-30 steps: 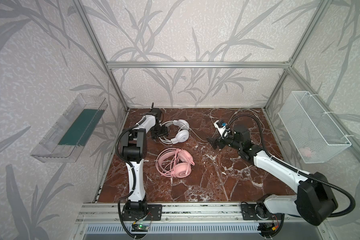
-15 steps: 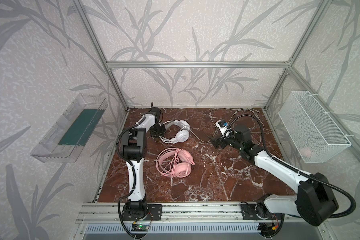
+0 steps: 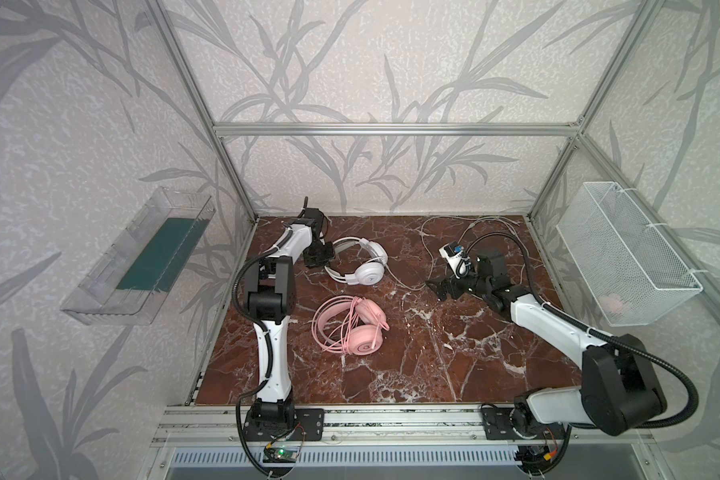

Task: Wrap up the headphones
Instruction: 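Lift the white headset with the left gripper while the right gripper moves toward it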

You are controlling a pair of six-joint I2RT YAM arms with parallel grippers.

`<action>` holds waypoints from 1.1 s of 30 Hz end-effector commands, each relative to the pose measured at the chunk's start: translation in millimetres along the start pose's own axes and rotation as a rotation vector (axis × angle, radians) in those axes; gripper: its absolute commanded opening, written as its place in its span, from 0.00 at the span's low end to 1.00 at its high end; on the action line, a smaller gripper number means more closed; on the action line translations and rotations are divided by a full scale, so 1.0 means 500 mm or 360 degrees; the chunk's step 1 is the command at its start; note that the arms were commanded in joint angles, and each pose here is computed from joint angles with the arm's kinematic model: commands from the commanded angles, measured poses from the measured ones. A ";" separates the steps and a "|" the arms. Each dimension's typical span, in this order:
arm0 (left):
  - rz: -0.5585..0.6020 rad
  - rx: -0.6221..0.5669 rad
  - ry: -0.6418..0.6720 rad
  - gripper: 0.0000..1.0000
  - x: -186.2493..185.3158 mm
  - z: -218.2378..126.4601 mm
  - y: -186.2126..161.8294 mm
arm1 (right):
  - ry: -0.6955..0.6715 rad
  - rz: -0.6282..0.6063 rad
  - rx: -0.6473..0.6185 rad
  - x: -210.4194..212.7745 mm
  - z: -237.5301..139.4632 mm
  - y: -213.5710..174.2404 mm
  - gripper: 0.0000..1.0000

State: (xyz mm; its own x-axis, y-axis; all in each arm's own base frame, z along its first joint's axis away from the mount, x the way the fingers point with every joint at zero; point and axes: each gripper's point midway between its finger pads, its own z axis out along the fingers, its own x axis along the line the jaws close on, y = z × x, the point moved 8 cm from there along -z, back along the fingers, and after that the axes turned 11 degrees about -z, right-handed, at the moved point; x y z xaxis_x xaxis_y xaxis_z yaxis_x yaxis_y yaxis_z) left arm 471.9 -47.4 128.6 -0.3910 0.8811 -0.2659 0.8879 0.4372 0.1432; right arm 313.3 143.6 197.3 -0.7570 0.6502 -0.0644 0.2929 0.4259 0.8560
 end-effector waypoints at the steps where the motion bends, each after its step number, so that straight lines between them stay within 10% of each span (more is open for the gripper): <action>1: -0.0004 -0.0136 -0.0294 0.00 -0.064 -0.133 0.023 | 0.0157 -0.0109 -0.0076 0.004 0.013 0.022 0.99; 17: 0.0023 -0.0241 -0.0423 0.00 -0.117 -0.280 -0.013 | 0.0189 -0.0183 -0.0486 -0.077 0.179 0.074 0.99; 33: -0.0371 -0.0194 -0.0155 0.00 -0.059 -0.051 -0.074 | -0.0019 -0.0025 -0.0284 -0.073 0.142 0.034 0.99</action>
State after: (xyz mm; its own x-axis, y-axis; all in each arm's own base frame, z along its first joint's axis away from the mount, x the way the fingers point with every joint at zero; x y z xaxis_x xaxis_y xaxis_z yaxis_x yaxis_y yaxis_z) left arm 427.9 -81.1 150.8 -0.5220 0.7911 -0.3188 0.8039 0.5812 0.1262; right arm 393.3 177.2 166.1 -0.7816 0.6219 -0.0494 0.1837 0.3051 0.9344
